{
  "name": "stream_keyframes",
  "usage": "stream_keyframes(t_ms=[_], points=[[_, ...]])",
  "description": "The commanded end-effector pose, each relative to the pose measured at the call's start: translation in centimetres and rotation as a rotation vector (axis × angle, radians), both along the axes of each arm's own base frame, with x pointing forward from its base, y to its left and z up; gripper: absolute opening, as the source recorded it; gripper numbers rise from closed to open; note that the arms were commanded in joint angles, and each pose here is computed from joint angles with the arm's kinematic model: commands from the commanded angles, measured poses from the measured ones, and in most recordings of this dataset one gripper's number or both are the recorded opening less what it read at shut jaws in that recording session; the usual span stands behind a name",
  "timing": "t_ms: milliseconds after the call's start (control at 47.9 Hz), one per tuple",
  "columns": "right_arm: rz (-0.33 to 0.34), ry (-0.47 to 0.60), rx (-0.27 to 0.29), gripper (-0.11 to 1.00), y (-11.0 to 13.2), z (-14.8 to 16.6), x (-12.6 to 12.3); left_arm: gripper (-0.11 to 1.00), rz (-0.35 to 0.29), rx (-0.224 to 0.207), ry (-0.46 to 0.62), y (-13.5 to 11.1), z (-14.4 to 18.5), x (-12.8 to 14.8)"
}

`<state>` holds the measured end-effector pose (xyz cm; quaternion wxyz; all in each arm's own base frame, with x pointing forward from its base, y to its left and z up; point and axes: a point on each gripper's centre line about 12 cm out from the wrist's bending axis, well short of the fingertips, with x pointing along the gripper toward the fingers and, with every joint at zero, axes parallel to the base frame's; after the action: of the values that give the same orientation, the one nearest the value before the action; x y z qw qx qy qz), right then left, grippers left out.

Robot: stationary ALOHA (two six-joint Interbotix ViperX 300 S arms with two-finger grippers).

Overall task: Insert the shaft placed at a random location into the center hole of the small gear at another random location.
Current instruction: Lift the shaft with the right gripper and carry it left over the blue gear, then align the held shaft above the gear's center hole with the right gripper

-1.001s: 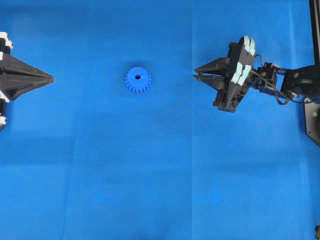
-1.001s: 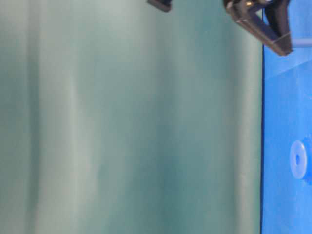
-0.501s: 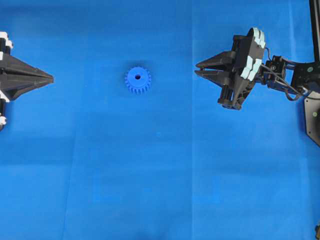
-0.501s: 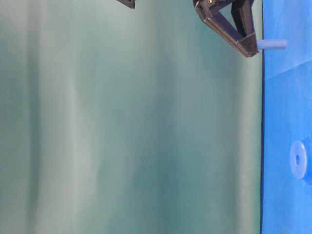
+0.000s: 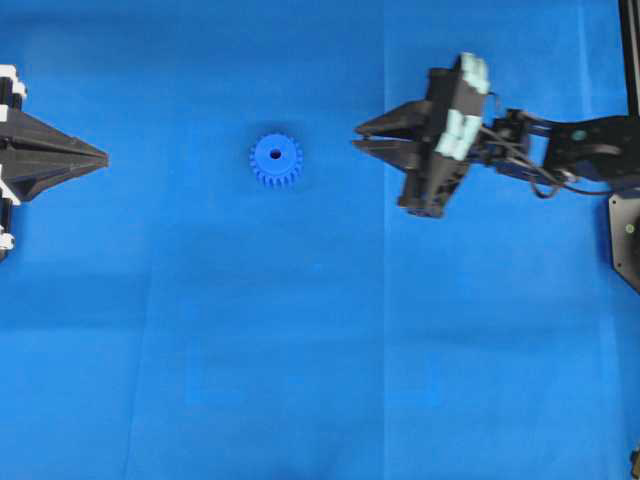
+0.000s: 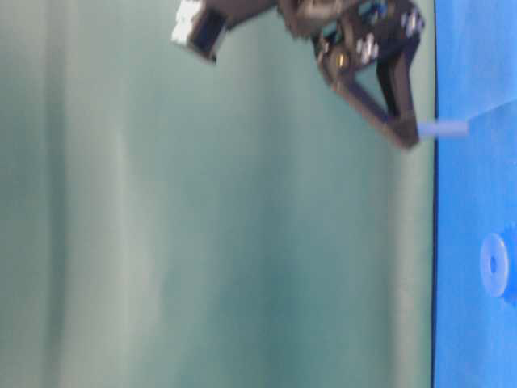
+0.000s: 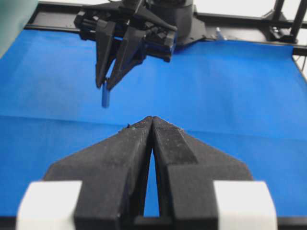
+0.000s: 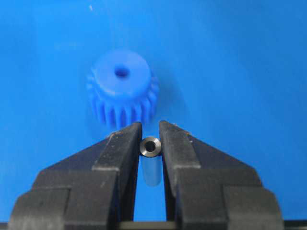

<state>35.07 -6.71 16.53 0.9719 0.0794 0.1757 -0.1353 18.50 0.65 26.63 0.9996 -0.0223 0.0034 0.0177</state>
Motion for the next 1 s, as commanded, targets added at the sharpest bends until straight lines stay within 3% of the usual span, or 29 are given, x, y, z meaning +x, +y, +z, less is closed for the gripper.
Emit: stream_keyframes(t_ms=[0,396,981], points=[[0.007,-0.038,-0.006,0.02,-0.1,1.4,2.1,0.0,0.003,0.0,-0.011,0.1,0.3,0.2],[0.032,-0.04,-0.001,0.02,-0.5,2.4,8.1,0.0,0.003,0.0,-0.011,0.1,0.3,0.2],[0.034,-0.039,0.001,0.02,-0.8,2.0,10.0,0.0,0.003,0.001,-0.018,0.1,0.4,0.2]])
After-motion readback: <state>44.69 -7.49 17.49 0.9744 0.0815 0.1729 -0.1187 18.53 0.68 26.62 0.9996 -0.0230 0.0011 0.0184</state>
